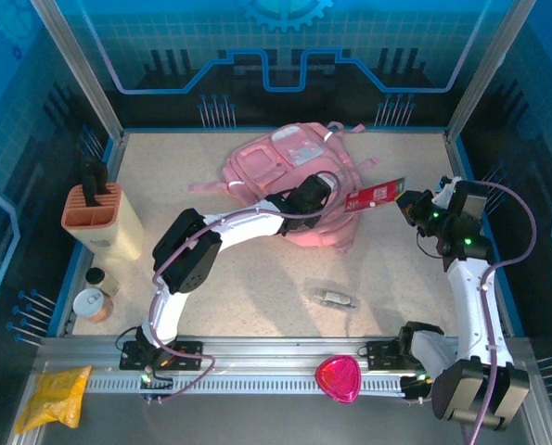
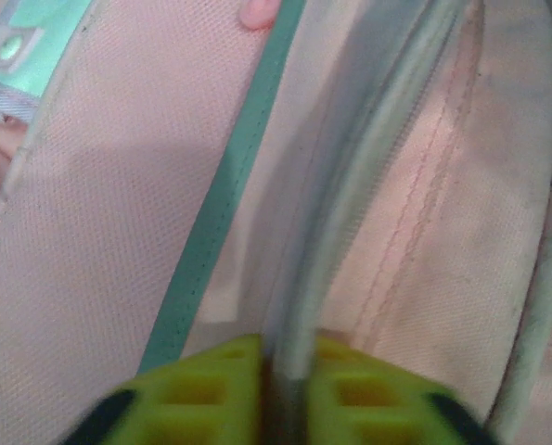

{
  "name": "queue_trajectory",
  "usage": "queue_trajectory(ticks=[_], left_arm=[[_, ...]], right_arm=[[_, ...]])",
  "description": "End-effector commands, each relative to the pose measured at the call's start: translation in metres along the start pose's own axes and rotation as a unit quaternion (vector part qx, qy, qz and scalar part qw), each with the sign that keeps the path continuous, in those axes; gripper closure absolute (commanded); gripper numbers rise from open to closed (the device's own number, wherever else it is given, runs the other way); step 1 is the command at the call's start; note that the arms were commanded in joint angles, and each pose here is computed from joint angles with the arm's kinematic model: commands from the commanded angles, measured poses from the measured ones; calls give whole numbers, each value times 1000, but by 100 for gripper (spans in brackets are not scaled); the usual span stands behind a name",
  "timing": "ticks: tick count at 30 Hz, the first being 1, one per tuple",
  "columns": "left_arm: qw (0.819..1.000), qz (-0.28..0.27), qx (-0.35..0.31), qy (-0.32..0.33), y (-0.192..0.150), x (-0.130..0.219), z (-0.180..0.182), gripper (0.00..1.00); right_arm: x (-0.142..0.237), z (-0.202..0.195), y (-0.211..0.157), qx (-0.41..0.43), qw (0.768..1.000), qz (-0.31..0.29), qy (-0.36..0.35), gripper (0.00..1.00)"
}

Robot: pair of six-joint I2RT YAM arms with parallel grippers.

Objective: Pack the student bag

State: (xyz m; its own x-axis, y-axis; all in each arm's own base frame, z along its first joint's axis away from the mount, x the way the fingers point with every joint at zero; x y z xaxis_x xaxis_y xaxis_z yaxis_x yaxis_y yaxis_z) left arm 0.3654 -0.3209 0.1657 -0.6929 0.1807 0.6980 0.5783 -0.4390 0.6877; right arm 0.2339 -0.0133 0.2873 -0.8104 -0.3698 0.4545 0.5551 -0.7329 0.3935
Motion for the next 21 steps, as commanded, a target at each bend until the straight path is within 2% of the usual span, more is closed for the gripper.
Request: queue_trajectory(ticks=[1, 7, 13, 21], left_arm=[[998, 3, 48, 50, 6, 17, 40, 100], [987, -9, 151, 56, -2, 66, 71, 100], [967, -23, 252, 45, -8, 119, 89, 100], [954, -40, 298, 8, 3, 156, 96, 100]], right_arm=[[0, 12, 3, 31, 999, -2, 11, 100], [-8, 28, 0, 49, 998, 29, 35, 100], [-18, 33, -6, 68, 995, 64, 46, 100], [-59, 34, -41, 78, 979, 149, 111, 100]])
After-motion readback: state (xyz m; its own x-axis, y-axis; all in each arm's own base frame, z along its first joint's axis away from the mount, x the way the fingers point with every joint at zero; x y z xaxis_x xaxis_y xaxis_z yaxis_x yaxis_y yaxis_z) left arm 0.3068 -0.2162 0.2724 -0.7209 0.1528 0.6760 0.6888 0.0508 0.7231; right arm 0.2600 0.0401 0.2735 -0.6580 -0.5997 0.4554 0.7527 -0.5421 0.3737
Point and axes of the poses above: each hand's point on the last joint's axis, 136 mm out from that joint toward the fingers, its own x axis back along the fingers, its own z axis along the line the jaws close on, y = z × x, the point moved 10 cm from there along x, back along the fingers, and after that the axes turned 3 degrees about x, right-handed, at the moved point
